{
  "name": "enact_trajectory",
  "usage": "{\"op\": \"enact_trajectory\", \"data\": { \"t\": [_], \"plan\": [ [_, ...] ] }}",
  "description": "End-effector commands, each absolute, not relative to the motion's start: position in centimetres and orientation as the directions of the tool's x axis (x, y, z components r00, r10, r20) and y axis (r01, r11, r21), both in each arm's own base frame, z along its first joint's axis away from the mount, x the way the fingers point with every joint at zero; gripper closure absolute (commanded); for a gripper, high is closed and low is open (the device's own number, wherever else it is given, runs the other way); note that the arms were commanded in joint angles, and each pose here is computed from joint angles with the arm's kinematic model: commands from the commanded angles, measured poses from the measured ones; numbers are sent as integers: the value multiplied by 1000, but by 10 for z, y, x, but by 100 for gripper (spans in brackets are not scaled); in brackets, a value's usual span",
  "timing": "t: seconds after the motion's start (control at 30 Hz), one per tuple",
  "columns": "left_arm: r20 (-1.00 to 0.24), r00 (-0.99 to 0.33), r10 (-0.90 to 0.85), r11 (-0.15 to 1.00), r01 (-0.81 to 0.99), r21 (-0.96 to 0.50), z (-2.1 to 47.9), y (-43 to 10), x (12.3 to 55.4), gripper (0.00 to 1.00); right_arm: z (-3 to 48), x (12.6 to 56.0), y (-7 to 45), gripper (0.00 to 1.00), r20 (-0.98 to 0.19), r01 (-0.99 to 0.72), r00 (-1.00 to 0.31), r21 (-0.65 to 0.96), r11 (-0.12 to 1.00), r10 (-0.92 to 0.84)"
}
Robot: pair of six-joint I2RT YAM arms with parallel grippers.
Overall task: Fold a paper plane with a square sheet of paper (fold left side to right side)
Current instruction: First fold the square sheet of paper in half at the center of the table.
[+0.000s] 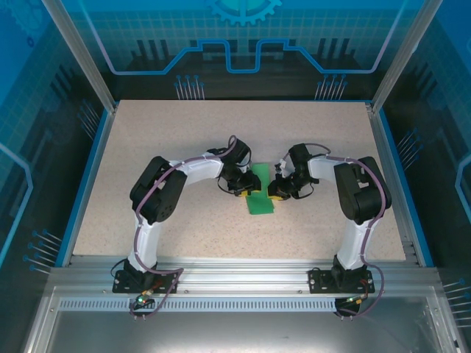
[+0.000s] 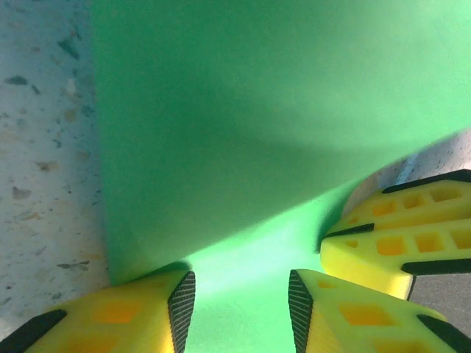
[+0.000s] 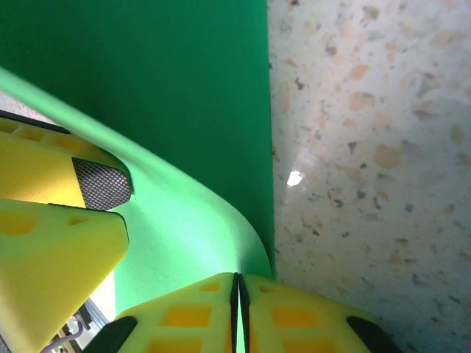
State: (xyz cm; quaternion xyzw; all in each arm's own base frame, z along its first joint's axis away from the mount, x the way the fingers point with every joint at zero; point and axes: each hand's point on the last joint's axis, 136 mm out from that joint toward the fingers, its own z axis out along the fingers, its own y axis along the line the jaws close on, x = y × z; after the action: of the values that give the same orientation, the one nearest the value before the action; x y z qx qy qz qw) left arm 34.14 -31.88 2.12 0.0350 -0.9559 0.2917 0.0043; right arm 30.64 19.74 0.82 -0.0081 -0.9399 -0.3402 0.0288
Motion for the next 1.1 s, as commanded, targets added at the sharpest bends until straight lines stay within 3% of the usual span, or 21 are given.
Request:
{"op": "enact_trajectory", "data": {
  "t": [0.0, 0.4, 0.73, 1.07],
  "plan": [
    [50, -994, -99, 871, -111, -478, -6, -287, 342, 56, -29, 282, 173, 87, 155, 81, -988, 488, 869, 5],
    [-13, -989, -146, 847, -118, -519, 26, -257, 355, 51, -30, 282, 173, 87, 153, 76, -988, 491, 868, 0],
    [-117, -992, -54, 725, 41, -688, 75, -305, 357, 56, -29, 283, 174, 87, 150, 78, -989, 497, 864, 3],
    [-87, -996, -14, 764, 46, -643, 42, -322, 371, 58, -30, 282, 173, 87, 155, 80, -988, 491, 868, 4]
  ]
}}
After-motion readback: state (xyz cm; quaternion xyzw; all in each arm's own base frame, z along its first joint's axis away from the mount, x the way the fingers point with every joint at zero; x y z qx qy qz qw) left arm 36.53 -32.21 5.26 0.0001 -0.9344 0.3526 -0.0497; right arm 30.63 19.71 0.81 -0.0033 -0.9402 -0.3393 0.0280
